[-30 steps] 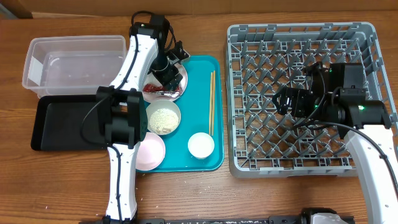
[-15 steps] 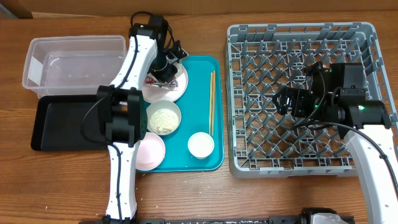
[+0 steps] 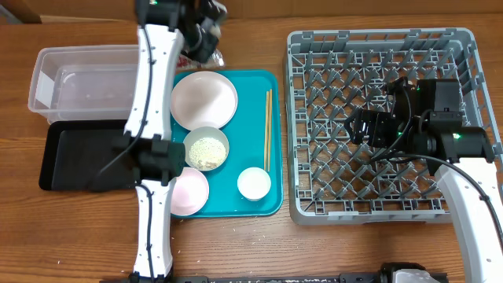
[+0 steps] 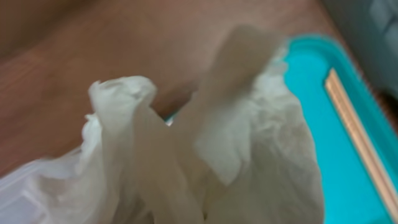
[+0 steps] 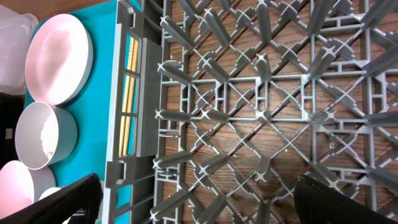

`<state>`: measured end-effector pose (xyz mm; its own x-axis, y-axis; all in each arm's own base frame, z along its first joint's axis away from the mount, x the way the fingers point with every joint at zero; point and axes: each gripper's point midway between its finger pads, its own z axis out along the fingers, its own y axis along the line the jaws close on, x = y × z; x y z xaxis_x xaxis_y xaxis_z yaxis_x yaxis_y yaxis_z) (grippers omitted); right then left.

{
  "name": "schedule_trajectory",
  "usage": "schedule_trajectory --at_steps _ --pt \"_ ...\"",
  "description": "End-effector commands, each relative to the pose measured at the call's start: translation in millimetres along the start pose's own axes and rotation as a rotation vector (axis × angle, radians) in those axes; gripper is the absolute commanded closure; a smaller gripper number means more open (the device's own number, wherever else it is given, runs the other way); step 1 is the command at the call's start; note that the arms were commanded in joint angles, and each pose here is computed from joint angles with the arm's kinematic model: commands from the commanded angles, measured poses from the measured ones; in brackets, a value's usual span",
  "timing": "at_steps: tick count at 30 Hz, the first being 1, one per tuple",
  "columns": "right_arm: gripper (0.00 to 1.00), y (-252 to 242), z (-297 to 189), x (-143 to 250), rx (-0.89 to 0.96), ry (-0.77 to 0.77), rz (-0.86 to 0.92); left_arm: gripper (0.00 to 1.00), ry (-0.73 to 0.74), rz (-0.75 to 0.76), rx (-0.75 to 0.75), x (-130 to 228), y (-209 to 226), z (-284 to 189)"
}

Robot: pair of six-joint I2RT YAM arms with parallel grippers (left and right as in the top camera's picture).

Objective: Sort waste into correct bins and load items into the dishwasher
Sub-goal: 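Carry the tissue and wrapper left and drop them into the clear bin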

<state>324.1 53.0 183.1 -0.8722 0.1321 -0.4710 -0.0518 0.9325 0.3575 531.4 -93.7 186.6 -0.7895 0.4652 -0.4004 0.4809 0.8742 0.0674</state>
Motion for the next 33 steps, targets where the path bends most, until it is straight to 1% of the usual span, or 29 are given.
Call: schedule_trajectory --at_steps 1,2,4,5,7,10,12,13,14,17,18,19,20,21,22,24,26,28,31,33 --pt "0.0 3.7 -6.8 -10.2 -0.008 -0.035 -0.012 0.96 -0.127 -0.274 -0.121 3.4 48.2 -77.0" --pt "0.0 3.7 -6.8 -10.5 -0.008 -0.036 -0.012 0.96 -0.121 -0.341 -0.151 13.2 62.4 -84.2" --pt "0.0 3.9 -6.8 -11.6 -0.009 -0.04 -0.014 0.96 -0.079 -0.525 -0.205 48.3 103.9 -93.0" --pt "0.0 3.9 -6.8 -11.9 -0.009 -0.042 -0.014 0.96 -0.068 -0.569 -0.213 56.8 114.7 -92.1" --pt "0.0 4.0 -6.8 -12.2 -0.009 -0.043 -0.015 0.96 -0.043 -0.709 -0.24 84.3 149.1 -88.9" --pt "0.0 3.9 -6.8 -12.1 -0.009 -0.043 -0.014 0.96 -0.011 -0.856 -0.26 115.7 186.0 -76.1" --pt "0.0 4.0 -6.8 -12.1 -0.009 -0.043 -0.014 0.96 0.036 -0.903 -0.259 136.4 201.5 -60.8" --pt "0.0 4.0 -6.8 -12.1 -0.009 -0.043 -0.014 0.83 0.06 -0.916 -0.266 146.4 209.8 -50.9" --pt "0.0 4.0 -6.8 -12.1 -0.009 -0.043 -0.014 0.78 0.063 -0.922 -0.281 149.8 216.1 -46.0" --pt "0.0 3.9 -6.8 -12.1 -0.009 -0.043 -0.014 0.73 0.049 -0.921 -0.312 152.6 231.1 -34.0" --pt "0.0 4.0 -6.8 -11.9 -0.009 -0.042 -0.014 0.67 0.032 -0.92 -0.318 150.4 236.4 -28.6" --pt "0.0 3.9 -6.8 -11.2 -0.009 -0.039 -0.013 0.52 0.011 -0.917 -0.32 146.3 240.0 -26.5" --pt "0.0 3.8 -6.8 -10.4 -0.008 -0.036 -0.012 0.22 -0.008 -0.912 -0.323 141.7 241.5 -26.9" --pt "0.0 3.7 -6.8 -10.1 -0.008 -0.035 -0.011 0.15 -0.01 -0.912 -0.324 141.2 241.7 -27.8" --pt "0.0 3.7 -6.8 -10.0 -0.008 -0.034 -0.011 0.0 -0.009 -0.911 -0.315 141.0 240.0 -28.7" --pt "0.0 3.8 -6.8 -10.2 -0.008 -0.035 -0.011 0.0 -0.004 -0.85 -0.243 136.1 226.2 -33.6" --pt "0.0 3.8 -6.8 -10.2 -0.008 -0.035 -0.011 0.0 -0.015 -0.836 -0.198 131.1 215.9 -44.2" --pt "0.0 3.8 -6.8 -10.2 -0.008 -0.035 -0.011 0.0 -0.056 -0.83 -0.159 121.5 205.7 -63.7" --pt "0.0 3.5 -6.7 -8.4 -0.007 -0.028 -0.009 0.0 -0.182 -0.773 -0.086 99.2 181.4 -115.2" --pt "0.0 3.0 -6.6 -4.8 -0.006 -0.013 -0.003 0.0 -0.277 -0.699 -0.092 87.5 166.2 -162.8"
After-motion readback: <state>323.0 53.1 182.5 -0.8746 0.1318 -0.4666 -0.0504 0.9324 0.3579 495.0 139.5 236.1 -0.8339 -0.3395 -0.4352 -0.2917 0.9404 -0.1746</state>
